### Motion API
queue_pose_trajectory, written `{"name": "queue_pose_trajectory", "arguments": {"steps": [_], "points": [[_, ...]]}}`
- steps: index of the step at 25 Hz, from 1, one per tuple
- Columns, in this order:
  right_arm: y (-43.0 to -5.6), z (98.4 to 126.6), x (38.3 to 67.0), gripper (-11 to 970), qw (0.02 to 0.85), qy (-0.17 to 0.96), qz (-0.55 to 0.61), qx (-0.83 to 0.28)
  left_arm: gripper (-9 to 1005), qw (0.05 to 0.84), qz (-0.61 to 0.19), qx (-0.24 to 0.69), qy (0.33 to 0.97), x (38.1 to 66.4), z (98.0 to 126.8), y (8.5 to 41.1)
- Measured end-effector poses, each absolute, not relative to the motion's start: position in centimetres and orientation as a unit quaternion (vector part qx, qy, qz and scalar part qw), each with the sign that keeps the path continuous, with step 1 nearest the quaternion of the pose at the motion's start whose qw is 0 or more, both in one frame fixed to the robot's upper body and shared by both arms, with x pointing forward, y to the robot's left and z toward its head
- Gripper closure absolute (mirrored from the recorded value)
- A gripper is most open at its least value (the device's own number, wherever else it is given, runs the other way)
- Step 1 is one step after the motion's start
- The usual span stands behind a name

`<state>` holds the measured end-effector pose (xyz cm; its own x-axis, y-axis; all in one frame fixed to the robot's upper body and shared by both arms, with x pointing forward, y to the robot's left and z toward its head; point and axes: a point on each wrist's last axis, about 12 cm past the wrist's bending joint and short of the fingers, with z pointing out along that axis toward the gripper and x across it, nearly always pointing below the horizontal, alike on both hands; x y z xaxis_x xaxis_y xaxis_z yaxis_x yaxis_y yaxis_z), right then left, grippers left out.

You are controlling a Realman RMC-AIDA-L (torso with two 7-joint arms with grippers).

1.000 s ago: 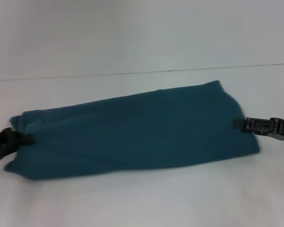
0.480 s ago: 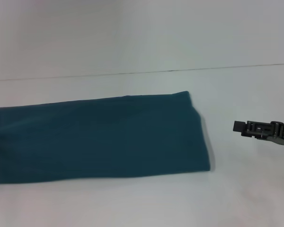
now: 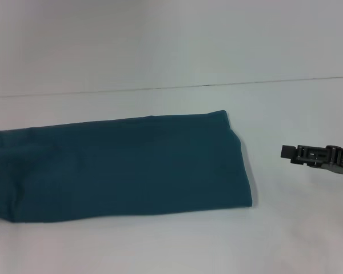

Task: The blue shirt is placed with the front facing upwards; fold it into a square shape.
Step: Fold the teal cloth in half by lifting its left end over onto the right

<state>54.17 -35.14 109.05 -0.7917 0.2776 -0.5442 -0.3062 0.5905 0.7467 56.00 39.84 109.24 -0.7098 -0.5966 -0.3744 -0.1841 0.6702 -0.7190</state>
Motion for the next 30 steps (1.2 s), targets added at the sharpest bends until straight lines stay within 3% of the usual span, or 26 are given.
{"name": "queue_pose_trajectory", "arguments": {"steps": [9, 18, 23, 30], "points": [[-35.0, 109.0, 54.2, 304, 0.324, 0.831, 0.451, -0.015, 942, 0.316, -0.446, -0.169, 0.82, 57.2, 112.9, 37.6], [-34.9, 109.0, 54.2, 304, 0.324, 0.831, 0.452, -0.016, 942, 0.303, -0.501, -0.109, 0.803, 58.2, 115.3, 35.4], [-34.9, 109.0, 54.2, 304, 0.324, 0.831, 0.452, -0.016, 942, 0.313, -0.536, -0.091, 0.778, 58.4, 116.2, 34.5], [-34.7, 109.1, 54.4, 304, 0.325, 0.831, 0.452, -0.017, 941, 0.314, -0.553, -0.068, 0.768, 59.6, 115.8, 30.6]]}}
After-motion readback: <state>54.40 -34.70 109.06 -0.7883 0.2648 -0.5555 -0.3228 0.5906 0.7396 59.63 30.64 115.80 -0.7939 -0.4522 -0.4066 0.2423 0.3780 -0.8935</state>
